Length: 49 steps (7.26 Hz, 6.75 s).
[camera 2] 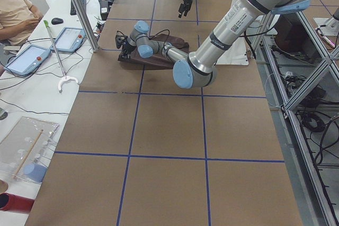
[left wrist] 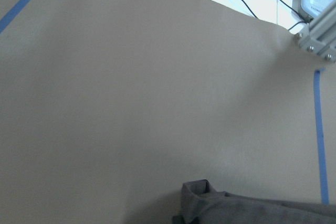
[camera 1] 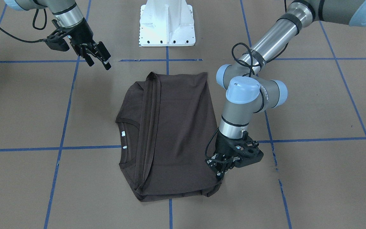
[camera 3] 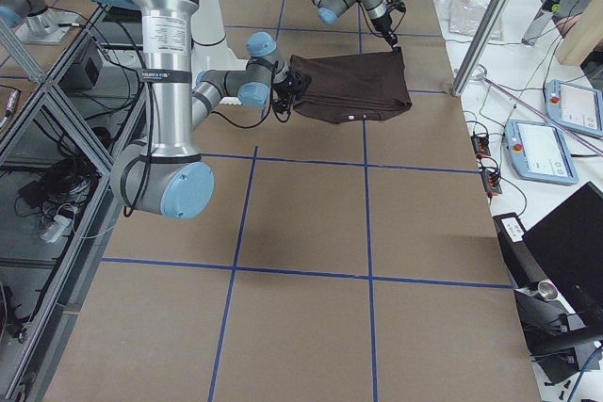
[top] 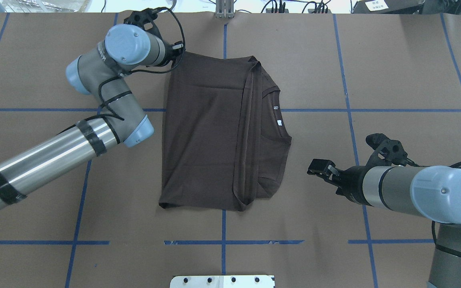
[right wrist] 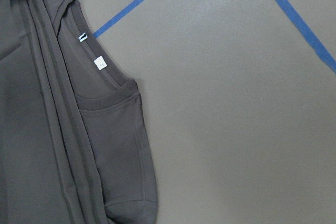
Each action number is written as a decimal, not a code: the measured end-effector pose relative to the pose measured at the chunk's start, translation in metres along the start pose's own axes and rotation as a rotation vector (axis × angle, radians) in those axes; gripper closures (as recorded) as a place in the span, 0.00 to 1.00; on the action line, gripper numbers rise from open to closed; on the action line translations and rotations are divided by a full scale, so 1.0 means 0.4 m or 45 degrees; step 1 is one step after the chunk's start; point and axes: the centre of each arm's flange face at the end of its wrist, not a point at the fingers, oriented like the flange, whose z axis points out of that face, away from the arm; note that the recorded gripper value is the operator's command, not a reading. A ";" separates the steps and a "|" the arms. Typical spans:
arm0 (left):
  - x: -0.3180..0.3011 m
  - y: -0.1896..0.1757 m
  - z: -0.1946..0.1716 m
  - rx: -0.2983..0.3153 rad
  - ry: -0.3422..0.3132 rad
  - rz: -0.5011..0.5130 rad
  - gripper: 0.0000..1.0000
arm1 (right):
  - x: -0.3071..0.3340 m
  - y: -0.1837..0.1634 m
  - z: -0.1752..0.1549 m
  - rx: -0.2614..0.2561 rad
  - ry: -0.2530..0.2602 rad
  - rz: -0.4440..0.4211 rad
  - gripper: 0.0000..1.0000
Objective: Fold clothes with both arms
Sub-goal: 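Fold the shirt side with the left gripper over toward the right gripper, then release the fold with the left gripper while the right gripper moves toward the shirt, then move the right gripper to the shirt's near edge beside the collar, then grasp the shirt's near corner with the right gripper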
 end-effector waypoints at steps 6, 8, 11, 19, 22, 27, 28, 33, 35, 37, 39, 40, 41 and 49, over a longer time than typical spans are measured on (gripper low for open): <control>-0.221 0.073 -0.324 -0.209 0.278 0.037 0.36 | -0.314 0.123 0.178 -0.012 0.100 -0.236 0.02; -0.253 0.084 -0.340 -0.221 0.276 0.031 0.36 | -0.395 0.189 0.207 -0.084 0.214 -0.593 0.43; -0.262 0.088 -0.335 -0.225 0.270 0.026 0.36 | -0.430 0.247 0.233 -0.131 0.225 -1.086 0.49; -0.263 0.097 -0.328 -0.232 0.265 0.026 0.35 | -0.469 0.344 0.356 -0.195 0.301 -1.252 0.82; -0.263 0.097 -0.329 -0.233 0.266 0.025 0.35 | -0.442 0.344 0.366 -0.202 0.320 -1.253 1.00; -0.253 0.103 -0.336 -0.240 0.270 -0.006 0.35 | -0.441 0.284 0.269 -0.202 0.356 -1.249 1.00; -0.252 0.110 -0.332 -0.245 0.267 -0.008 0.35 | -0.435 0.271 0.238 -0.203 0.376 -1.264 1.00; -0.247 0.132 -0.321 -0.260 0.264 -0.014 0.34 | -0.276 0.309 0.269 -0.097 0.503 -1.301 0.64; -0.248 0.135 -0.318 -0.260 0.264 -0.015 0.34 | -0.237 0.274 0.272 -0.083 0.535 -1.295 0.58; -0.248 0.135 -0.316 -0.261 0.265 -0.014 0.34 | -0.231 0.238 0.244 -0.061 0.521 -1.264 0.57; -0.246 0.135 -0.316 -0.261 0.266 -0.014 0.34 | -0.271 0.211 0.247 0.001 0.434 -1.092 0.56; -0.245 0.135 -0.316 -0.261 0.267 -0.014 0.34 | -0.281 0.213 0.267 0.038 0.376 -0.877 0.57; -0.243 0.135 -0.318 -0.260 0.269 -0.014 0.34 | -0.280 0.220 0.292 0.062 0.322 -0.634 0.56; -0.233 0.134 -0.326 -0.258 0.272 -0.014 0.34 | -0.208 0.265 0.337 0.099 0.292 0.022 0.45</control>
